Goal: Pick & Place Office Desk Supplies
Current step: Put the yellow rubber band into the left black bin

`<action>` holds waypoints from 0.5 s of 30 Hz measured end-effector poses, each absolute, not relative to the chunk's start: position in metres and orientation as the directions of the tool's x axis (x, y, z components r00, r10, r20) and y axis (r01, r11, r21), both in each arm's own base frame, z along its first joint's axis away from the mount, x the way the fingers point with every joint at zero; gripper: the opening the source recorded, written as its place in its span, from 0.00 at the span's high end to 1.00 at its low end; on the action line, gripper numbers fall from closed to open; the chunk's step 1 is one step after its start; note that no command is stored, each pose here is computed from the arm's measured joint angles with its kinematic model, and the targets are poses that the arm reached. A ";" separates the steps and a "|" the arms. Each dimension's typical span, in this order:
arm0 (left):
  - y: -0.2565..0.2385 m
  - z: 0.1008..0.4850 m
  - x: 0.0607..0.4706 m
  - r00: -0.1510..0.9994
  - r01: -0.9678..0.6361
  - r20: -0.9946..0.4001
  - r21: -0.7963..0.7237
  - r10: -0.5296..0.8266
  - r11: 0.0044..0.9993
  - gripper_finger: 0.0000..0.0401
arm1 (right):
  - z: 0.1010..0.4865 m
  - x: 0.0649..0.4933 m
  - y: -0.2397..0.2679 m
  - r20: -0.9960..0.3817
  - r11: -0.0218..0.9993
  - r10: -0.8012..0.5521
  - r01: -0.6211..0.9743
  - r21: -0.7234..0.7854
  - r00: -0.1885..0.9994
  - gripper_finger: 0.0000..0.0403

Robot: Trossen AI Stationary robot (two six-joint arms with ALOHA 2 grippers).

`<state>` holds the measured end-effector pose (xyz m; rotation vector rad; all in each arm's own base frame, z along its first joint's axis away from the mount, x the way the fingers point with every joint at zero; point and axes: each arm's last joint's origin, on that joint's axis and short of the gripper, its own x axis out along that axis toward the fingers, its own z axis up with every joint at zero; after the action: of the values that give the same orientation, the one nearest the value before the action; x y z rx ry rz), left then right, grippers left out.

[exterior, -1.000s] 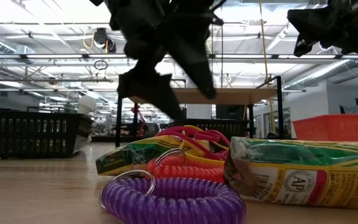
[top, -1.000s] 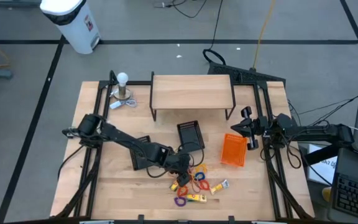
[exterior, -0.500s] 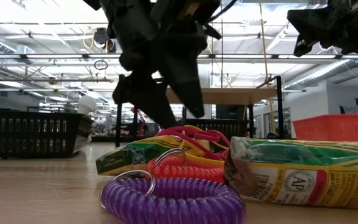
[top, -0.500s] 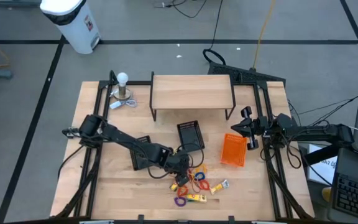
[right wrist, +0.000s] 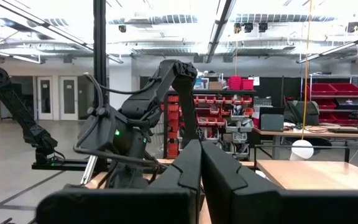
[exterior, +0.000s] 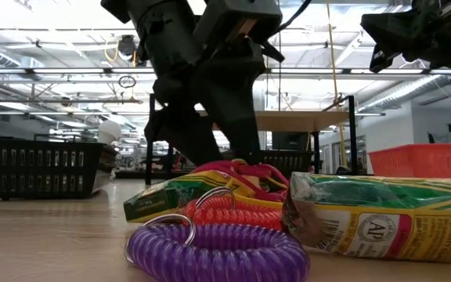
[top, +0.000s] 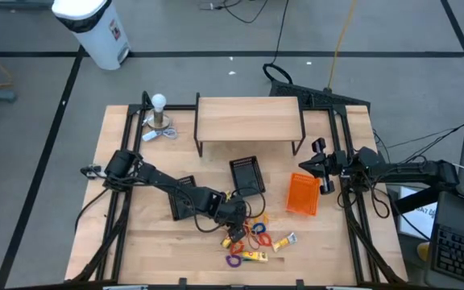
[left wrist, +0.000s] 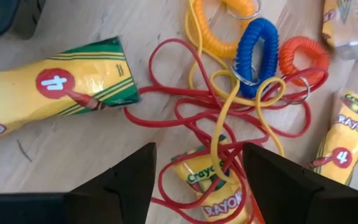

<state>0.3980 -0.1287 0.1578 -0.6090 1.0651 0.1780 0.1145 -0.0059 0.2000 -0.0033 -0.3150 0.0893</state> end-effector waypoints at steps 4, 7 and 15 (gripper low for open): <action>-0.128 0.158 0.398 0.495 -0.415 -0.858 -0.371 -0.136 0.831 0.47 | 0.200 0.114 -0.006 0.309 0.996 0.088 -0.087 -0.017 0.947 0.99; -0.128 0.158 0.399 0.498 -0.405 -0.856 -0.373 -0.141 0.835 0.60 | 0.200 0.114 -0.006 0.309 0.996 0.088 -0.087 -0.017 0.947 0.99; -0.130 0.160 0.402 0.525 -0.321 -0.834 -0.380 -0.171 0.867 0.97 | 0.200 0.114 -0.006 0.309 0.996 0.088 -0.087 -0.017 0.947 0.99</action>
<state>0.4018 -0.1299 0.1603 -0.5366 1.0276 0.0952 0.1145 -0.0059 0.2000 -0.0033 -0.3147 0.0893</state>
